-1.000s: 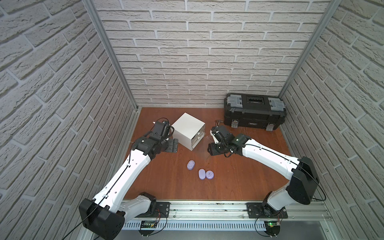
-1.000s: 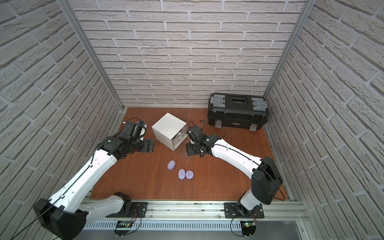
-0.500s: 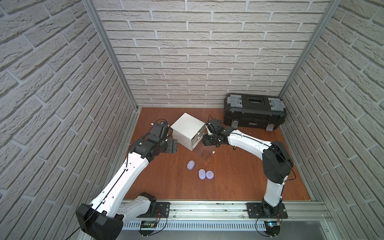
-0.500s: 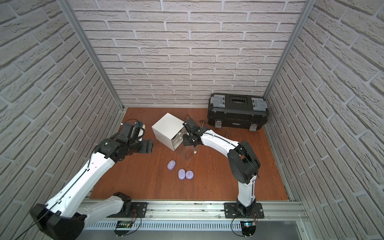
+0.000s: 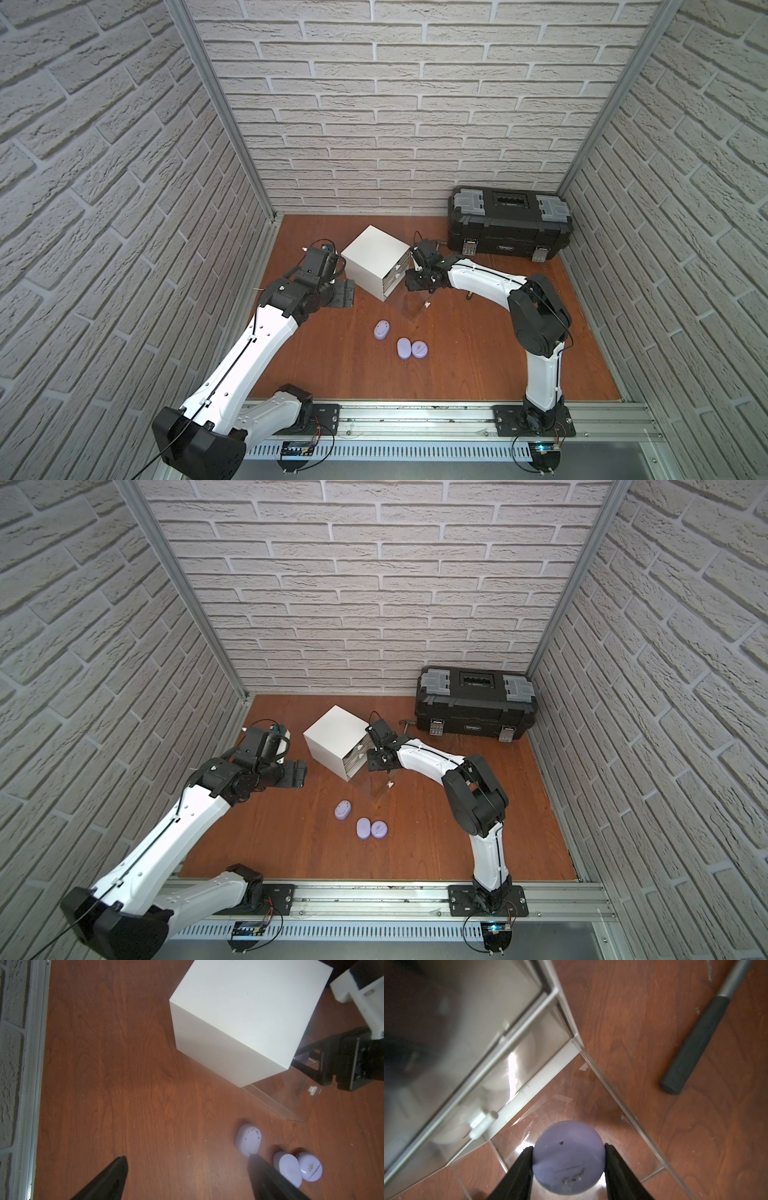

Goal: Put the bluetooth earphones in the drawer according to color
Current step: Place the bluetooth earphone in the drawer.

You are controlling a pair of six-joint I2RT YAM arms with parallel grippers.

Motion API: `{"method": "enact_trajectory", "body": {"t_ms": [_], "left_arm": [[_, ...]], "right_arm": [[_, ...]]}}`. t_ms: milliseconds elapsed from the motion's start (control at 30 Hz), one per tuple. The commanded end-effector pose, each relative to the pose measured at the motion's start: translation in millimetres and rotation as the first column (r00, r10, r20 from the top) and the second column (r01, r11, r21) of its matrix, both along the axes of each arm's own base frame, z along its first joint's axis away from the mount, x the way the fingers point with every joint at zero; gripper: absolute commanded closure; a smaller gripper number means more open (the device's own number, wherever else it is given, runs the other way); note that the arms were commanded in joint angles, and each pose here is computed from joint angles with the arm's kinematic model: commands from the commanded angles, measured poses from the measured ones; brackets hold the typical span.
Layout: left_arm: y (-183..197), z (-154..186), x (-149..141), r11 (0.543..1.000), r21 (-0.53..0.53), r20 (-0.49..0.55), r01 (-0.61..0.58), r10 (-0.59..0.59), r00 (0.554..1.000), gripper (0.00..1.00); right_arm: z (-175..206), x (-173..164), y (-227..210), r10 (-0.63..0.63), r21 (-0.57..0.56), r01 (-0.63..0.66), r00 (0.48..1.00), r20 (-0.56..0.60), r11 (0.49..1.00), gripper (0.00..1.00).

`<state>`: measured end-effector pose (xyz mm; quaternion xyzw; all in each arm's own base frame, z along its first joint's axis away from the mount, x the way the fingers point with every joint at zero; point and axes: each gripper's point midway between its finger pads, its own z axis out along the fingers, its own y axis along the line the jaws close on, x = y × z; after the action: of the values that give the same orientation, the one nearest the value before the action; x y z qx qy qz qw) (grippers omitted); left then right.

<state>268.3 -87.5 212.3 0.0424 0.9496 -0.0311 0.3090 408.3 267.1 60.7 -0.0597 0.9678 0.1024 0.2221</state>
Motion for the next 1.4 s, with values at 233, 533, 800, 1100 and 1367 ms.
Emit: {"method": "enact_trajectory", "body": {"t_ms": [233, 533, 800, 1100, 1367], "left_arm": [[0.4, -6.6, -1.0, 1.0, -0.008, -0.016, -0.009, 0.009, 1.0, 0.05], [0.0, -7.8, -1.6, 1.0, -0.009, -0.021, -0.007, 0.007, 1.0, 0.05], [0.4, -7.7, -2.1, 1.0, -0.007, -0.023, -0.006, 0.006, 1.0, 0.05], [0.3, -8.3, -4.3, 1.0, -0.011, -0.026, -0.009, 0.009, 1.0, 0.05], [-16.3, -12.0, -7.4, 1.0, 0.001, -0.026, 0.025, -0.025, 0.999, 0.07]], "right_arm": [[-5.6, 19.0, 4.7, -0.009, -0.003, 0.009, 0.999, 0.048, 1.0, 0.6], [-14.7, 22.0, 6.4, -0.01, -0.01, 0.011, 0.999, 0.042, 1.0, 0.55], [-14.2, 23.5, 6.2, -0.005, -0.023, 0.006, 0.999, 0.042, 1.0, 0.47], [-9.5, 23.1, 5.8, 0.004, -0.032, -0.003, 0.999, 0.039, 0.999, 0.38], [42.5, 11.0, -2.8, -0.014, 0.028, 0.011, 0.992, 0.124, 1.0, 0.37]]}}
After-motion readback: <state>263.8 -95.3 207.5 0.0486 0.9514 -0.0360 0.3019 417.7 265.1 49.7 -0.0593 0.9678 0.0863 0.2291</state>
